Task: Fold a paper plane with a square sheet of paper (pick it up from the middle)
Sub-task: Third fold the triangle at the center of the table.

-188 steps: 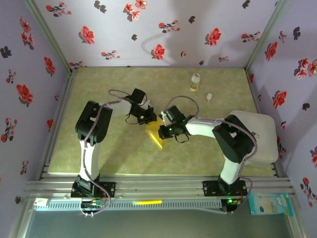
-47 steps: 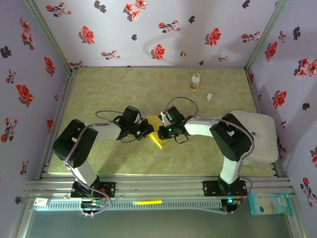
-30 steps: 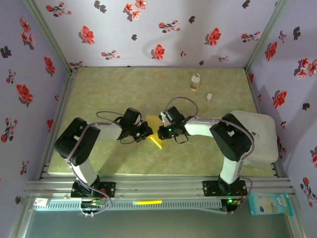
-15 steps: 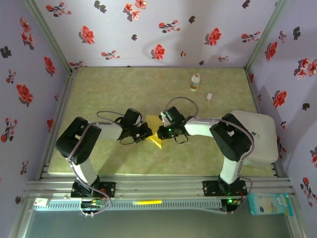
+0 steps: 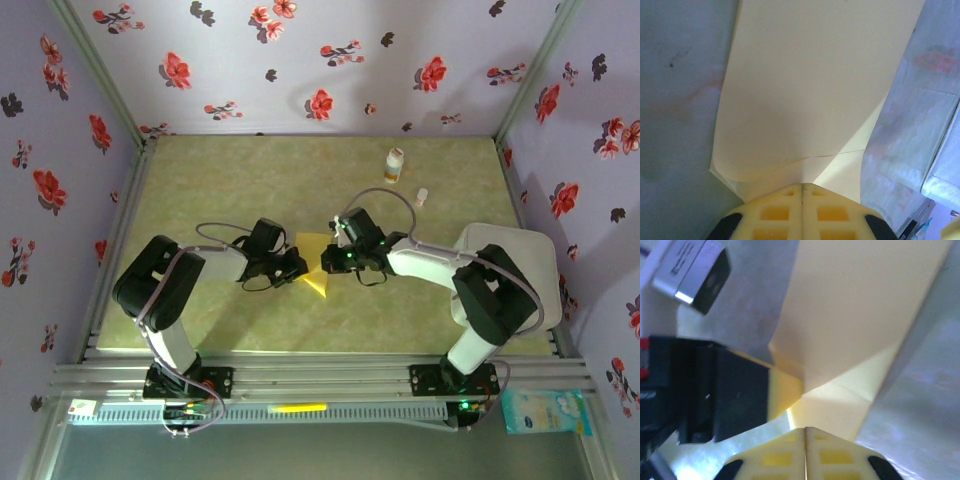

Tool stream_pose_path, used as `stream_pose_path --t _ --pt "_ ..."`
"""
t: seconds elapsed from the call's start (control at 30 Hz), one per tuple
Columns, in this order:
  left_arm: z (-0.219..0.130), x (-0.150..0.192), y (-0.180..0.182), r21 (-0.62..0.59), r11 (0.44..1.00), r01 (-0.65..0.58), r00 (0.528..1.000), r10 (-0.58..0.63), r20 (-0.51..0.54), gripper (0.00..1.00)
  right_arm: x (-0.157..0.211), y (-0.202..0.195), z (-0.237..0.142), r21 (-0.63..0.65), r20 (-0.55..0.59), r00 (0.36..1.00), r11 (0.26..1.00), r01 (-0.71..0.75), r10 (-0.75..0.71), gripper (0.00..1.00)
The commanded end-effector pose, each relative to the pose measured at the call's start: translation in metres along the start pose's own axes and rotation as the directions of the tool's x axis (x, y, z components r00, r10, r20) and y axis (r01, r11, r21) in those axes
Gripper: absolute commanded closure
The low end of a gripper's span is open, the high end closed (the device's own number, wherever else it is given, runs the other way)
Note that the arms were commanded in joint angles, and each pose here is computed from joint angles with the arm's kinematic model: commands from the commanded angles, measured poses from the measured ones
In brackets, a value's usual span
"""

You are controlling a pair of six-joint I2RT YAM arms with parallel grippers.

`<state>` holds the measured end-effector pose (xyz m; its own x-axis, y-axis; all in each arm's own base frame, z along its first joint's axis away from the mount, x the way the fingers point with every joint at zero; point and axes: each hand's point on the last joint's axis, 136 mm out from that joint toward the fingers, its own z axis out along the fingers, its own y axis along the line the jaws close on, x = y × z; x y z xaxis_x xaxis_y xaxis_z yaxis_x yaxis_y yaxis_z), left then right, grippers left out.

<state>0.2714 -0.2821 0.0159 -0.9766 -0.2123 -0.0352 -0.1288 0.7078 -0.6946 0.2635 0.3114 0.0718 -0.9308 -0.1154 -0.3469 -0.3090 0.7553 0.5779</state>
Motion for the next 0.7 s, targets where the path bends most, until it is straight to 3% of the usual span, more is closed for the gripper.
stream_pose_path --t 0.0,0.67 --pt "0.009 0.013 0.031 -0.108 0.994 0.023 0.999 -0.027 -0.041 1.00 0.016 0.031 0.009 -0.148 -0.087 0.995 0.987 -0.060 0.048 0.98" --pt "0.010 0.012 0.031 -0.106 0.994 0.025 0.999 -0.030 -0.042 1.00 0.046 0.019 0.044 -0.042 -0.238 0.970 0.997 -0.057 0.046 1.00"
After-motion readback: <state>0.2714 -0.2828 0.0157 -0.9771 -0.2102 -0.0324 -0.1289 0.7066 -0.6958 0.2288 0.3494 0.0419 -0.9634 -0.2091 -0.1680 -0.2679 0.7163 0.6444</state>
